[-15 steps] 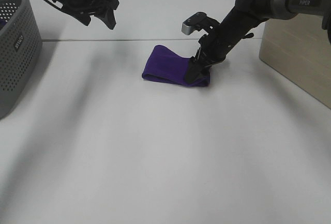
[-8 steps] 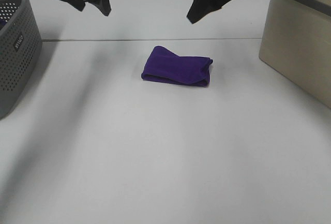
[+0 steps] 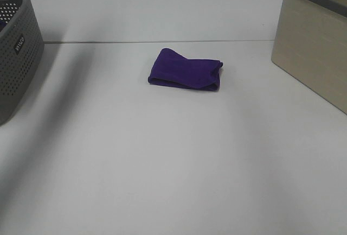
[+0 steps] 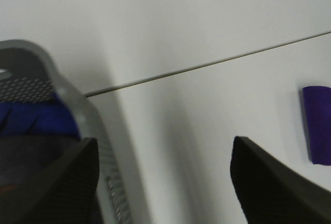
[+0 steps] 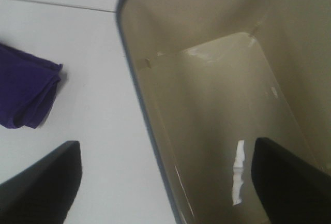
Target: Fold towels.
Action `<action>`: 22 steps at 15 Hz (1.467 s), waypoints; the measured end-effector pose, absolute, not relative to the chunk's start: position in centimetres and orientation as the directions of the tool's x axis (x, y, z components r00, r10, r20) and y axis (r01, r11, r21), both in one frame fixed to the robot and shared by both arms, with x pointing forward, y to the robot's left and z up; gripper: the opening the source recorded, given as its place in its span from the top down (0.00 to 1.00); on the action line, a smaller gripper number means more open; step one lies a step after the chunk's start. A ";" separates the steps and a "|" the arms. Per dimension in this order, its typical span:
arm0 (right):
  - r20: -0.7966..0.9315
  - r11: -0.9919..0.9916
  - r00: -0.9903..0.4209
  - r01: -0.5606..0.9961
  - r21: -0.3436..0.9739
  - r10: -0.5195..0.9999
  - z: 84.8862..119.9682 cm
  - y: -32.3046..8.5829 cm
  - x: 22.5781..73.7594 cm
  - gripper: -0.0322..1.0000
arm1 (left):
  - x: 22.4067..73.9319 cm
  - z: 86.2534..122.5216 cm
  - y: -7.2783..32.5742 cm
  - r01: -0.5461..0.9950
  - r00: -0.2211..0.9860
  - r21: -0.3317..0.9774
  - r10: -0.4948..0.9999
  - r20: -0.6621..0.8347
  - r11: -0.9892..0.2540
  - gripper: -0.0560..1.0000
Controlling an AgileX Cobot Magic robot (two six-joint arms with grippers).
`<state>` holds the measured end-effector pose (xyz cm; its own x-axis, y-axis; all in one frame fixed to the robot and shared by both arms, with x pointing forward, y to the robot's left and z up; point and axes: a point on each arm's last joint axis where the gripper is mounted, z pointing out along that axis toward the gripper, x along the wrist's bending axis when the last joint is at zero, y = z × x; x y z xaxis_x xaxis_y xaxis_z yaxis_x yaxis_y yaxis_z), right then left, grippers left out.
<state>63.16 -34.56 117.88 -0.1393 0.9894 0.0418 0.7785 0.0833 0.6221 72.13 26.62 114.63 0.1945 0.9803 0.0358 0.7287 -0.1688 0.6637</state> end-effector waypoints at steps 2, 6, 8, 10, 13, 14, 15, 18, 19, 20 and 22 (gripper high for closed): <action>0.091 -0.027 -0.040 0.772 0.635 0.995 119.1 -37.6 59.8 0.13 | 69.9 115.5 29.8 0.767 0.127 0.630 0.991 0.032 -0.119 0.30; 0.049 -0.029 -0.001 0.785 0.618 0.999 120.0 -36.3 51.9 0.09 | 65.1 116.0 30.6 0.824 0.098 0.559 0.995 0.029 -0.097 0.16; 0.050 -0.030 0.000 0.799 0.601 0.999 119.0 -35.1 47.9 0.09 | 61.0 116.7 30.8 0.835 0.082 0.543 0.995 0.050 -0.096 0.15; 0.048 -0.025 -0.007 0.770 0.638 0.999 116.8 -33.6 43.1 0.09 | 55.1 117.0 31.2 0.824 0.063 0.554 0.991 0.119 -0.119 0.16; -0.041 0.076 -0.067 0.680 0.729 0.997 115.4 -32.0 38.3 0.09 | 49.8 116.4 31.2 0.797 0.052 0.593 0.991 0.126 -0.117 0.17; -0.049 0.084 -0.071 0.663 0.744 0.996 115.3 -31.7 37.5 0.09 | 48.9 116.5 31.2 0.785 0.048 0.609 0.991 0.126 -0.116 0.17; -0.046 0.086 -0.079 0.636 0.767 0.996 115.1 -31.2 36.1 0.09 | 47.2 116.0 31.1 0.775 0.039 0.623 0.992 0.120 -0.105 0.18; 0.060 0.025 -0.120 0.600 0.800 0.991 112.4 -29.9 35.1 0.09 | 42.1 115.0 31.0 0.729 0.026 0.676 0.992 0.124 -0.103 0.18; 0.048 0.025 -0.110 0.577 0.816 0.993 111.3 -30.1 35.4 0.09 | 40.4 114.8 31.1 0.703 0.020 0.702 0.991 0.136 -0.111 0.18; 0.028 0.026 -0.089 0.552 0.833 0.996 110.3 -30.3 35.5 0.09 | 38.9 114.6 31.1 0.679 0.014 0.725 0.989 0.148 -0.118 0.18; 0.007 0.033 -0.078 0.505 0.862 0.997 109.8 -30.1 34.7 0.09 | 36.7 114.1 31.4 0.651 0.000 0.746 0.983 0.186 -0.141 0.18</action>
<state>34.69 -30.13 109.80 -0.0781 0.9969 0.0072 0.5054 0.0334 0.8622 36.66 31.35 114.09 0.0005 0.9826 0.1857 0.6509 -0.1413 0.7459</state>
